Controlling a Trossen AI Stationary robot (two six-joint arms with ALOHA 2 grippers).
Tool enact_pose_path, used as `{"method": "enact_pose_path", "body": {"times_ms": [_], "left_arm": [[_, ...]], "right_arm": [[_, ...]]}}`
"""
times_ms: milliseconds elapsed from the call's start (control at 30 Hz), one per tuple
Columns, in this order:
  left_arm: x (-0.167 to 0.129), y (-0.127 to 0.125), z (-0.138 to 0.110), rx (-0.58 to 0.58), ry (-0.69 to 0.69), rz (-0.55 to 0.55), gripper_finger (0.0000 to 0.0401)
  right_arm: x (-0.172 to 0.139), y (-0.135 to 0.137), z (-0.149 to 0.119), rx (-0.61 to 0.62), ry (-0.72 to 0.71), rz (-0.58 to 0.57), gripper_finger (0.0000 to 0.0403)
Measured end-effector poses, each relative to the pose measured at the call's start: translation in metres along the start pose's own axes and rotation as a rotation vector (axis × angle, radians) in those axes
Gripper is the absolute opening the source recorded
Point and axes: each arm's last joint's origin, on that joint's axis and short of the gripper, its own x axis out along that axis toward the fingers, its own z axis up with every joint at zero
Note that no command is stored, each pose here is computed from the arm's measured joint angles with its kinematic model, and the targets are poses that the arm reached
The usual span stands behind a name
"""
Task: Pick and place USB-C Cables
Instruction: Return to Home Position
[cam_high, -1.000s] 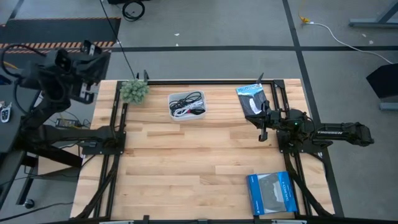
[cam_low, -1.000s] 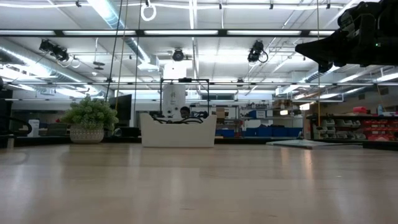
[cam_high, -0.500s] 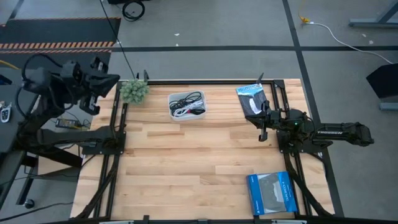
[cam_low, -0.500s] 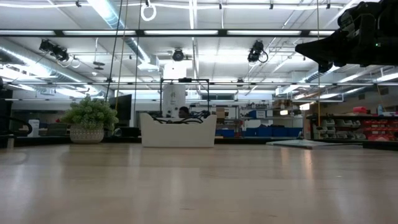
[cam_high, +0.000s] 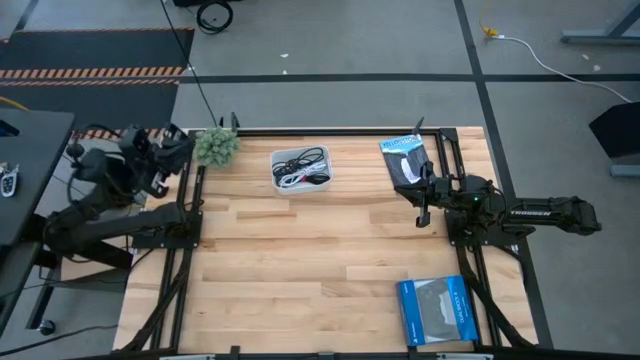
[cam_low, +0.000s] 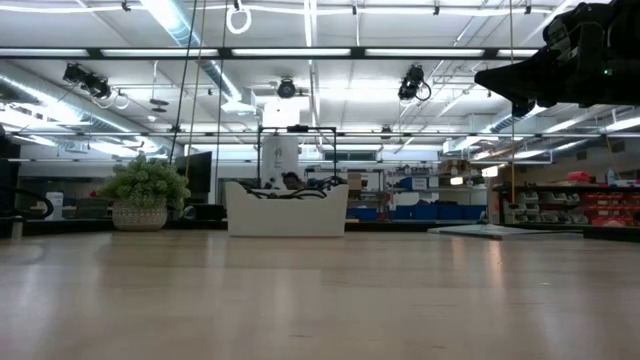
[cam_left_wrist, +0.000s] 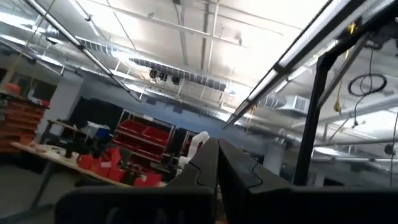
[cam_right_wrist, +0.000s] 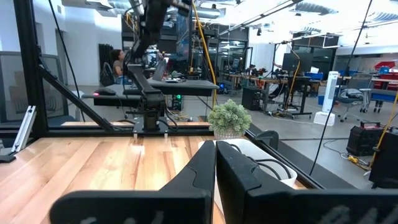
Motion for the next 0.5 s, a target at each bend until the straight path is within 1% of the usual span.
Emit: {"method": "enact_pose_path", "body": {"times_ms": [133,333,500], "left_arm": [[-0.012,0.009,-0.020,-0.072,-0.008,0.016,0.0011],[-0.025,0.021,-0.045,-0.114,0.003,0.082,0.0011],[-0.036,0.029,-0.062,-0.158,-0.016,0.093,0.0011]], "right_arm": [[0.000,0.000,0.000,0.000,0.000,0.000,0.0020],[0.000,0.000,0.000,0.000,0.000,0.000,0.0020],[0.000,0.000,0.000,0.000,0.000,0.000,0.0020]]}}
